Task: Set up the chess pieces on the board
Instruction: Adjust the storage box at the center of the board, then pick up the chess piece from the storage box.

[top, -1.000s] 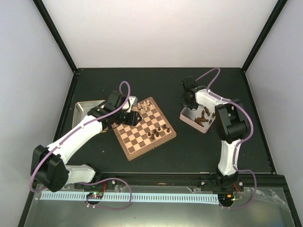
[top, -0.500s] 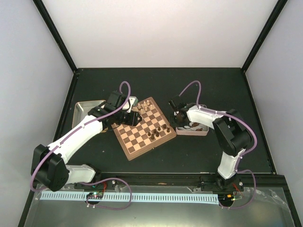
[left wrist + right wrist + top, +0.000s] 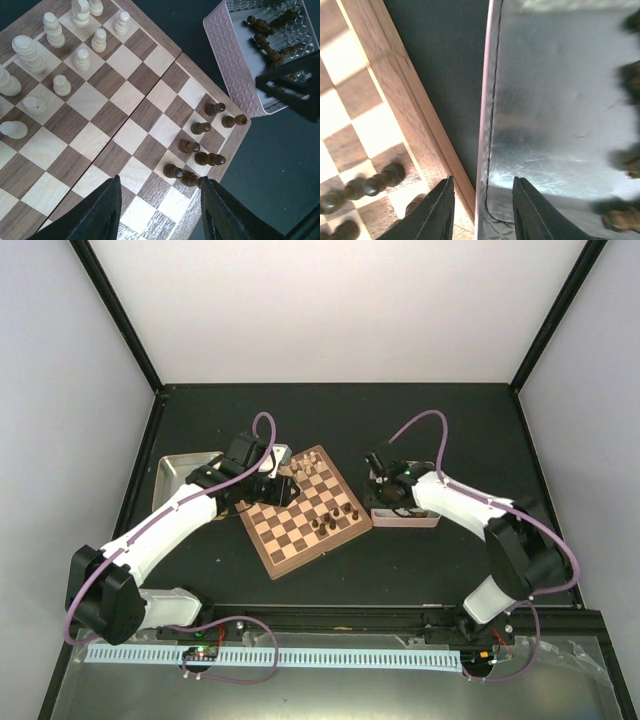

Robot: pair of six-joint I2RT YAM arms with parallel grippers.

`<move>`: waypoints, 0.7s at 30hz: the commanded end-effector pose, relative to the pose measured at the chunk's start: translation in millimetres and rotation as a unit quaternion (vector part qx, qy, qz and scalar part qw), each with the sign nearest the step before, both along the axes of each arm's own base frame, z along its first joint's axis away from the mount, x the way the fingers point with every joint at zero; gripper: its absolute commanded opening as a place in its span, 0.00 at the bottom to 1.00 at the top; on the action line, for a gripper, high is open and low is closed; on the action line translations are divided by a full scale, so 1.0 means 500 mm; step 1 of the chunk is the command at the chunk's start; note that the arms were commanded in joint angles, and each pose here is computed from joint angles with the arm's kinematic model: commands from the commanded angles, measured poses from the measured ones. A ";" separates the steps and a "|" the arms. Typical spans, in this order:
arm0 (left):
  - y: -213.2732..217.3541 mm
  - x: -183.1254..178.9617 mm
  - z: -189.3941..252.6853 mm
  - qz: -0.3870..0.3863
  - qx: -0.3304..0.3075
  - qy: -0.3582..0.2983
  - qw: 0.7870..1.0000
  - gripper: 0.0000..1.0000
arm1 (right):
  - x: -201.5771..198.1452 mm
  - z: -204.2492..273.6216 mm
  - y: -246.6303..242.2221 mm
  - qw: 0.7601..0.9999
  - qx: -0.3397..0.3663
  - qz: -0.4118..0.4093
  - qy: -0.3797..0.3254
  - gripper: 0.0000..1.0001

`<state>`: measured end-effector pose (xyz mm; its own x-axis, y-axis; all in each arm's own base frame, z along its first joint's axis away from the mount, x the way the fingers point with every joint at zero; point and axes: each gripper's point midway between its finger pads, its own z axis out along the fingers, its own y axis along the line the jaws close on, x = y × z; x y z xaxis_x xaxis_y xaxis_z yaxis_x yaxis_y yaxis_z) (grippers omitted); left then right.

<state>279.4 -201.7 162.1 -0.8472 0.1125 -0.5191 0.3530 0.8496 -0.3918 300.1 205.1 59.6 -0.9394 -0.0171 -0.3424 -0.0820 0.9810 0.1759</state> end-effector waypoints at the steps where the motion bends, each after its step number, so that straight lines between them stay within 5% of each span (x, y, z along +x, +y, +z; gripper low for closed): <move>1: -0.002 0.014 0.014 0.007 -0.009 -0.015 1.000 0.46 | 0.043 0.088 -0.062 0.991 -0.017 -0.105 -0.080 0.34; 7: -0.002 0.019 0.027 0.017 -0.020 -0.026 0.999 0.47 | 0.034 0.053 -0.210 0.960 -0.039 -0.266 -0.074 0.37; 21: -0.006 0.020 0.032 0.019 -0.031 -0.027 0.999 0.47 | 0.058 -0.033 -0.237 0.952 -0.040 -0.300 -0.033 0.33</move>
<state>286.8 -205.5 168.6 -0.8367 0.0702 -0.5431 0.3400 0.8440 -0.4147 316.3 88.3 43.5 -0.7962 0.4583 -0.3950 0.4649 0.8812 0.0855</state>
